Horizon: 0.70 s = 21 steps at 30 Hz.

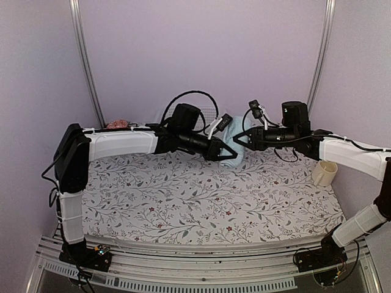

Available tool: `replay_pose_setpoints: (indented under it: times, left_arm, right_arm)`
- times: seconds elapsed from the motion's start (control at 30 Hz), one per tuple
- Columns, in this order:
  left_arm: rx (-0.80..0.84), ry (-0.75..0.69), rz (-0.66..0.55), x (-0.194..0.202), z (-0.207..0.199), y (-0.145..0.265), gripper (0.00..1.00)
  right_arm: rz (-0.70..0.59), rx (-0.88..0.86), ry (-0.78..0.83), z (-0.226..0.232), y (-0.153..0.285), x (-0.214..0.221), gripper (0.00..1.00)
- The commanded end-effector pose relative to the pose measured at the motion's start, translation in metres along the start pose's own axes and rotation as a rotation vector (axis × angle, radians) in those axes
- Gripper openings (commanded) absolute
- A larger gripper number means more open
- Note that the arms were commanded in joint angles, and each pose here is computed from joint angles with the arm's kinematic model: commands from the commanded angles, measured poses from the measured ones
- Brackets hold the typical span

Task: Roll the towels
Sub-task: Pass from the right arm to the left, then place the towel in the storage box.

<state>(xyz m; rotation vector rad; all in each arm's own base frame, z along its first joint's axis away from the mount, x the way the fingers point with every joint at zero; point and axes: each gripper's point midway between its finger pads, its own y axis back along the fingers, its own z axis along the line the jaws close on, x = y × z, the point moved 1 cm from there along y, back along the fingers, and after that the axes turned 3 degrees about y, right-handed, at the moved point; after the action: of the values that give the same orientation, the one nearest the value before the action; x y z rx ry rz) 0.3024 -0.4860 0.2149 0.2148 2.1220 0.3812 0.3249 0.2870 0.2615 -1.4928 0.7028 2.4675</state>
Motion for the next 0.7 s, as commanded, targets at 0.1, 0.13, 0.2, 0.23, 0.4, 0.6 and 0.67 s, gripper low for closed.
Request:
replay_pose_setpoints:
  times: [0.1, 0.13, 0.2, 0.23, 0.4, 0.6, 0.67]
  left_arm:
    - [-0.082, 0.080, -0.049, -0.024, 0.014, 0.020, 0.00]
    - [-0.114, 0.094, -0.044, -0.025, 0.020, 0.025, 0.00]
    - [-0.188, 0.123, -0.051, -0.033, 0.036, 0.038, 0.00]
    - [-0.215, 0.141, -0.052, -0.037, 0.044, 0.044, 0.00]
    - [-0.426, 0.236, -0.044, -0.044, 0.102, 0.080, 0.00]
    - [-0.587, 0.352, -0.064, -0.058, 0.184, 0.122, 0.00]
    - [-0.590, 0.368, -0.094, -0.065, 0.204, 0.129, 0.00]
  right_arm:
    - [-0.035, 0.082, 0.011, -0.008, 0.009, -0.015, 0.67]
    - [-0.031, 0.099, 0.003, -0.011, 0.012, -0.017, 0.71]
    - [-0.012, 0.153, -0.028, -0.024, 0.018, -0.015, 0.79]
    - [-0.005, 0.187, -0.043, -0.031, 0.022, -0.013, 0.84]
    - [0.041, 0.343, -0.104, -0.062, 0.034, 0.004, 0.99]
    - [0.092, 0.411, -0.162, -0.071, 0.042, 0.026, 0.99]
    - [0.097, 0.431, -0.163, -0.072, 0.046, 0.029, 0.99]
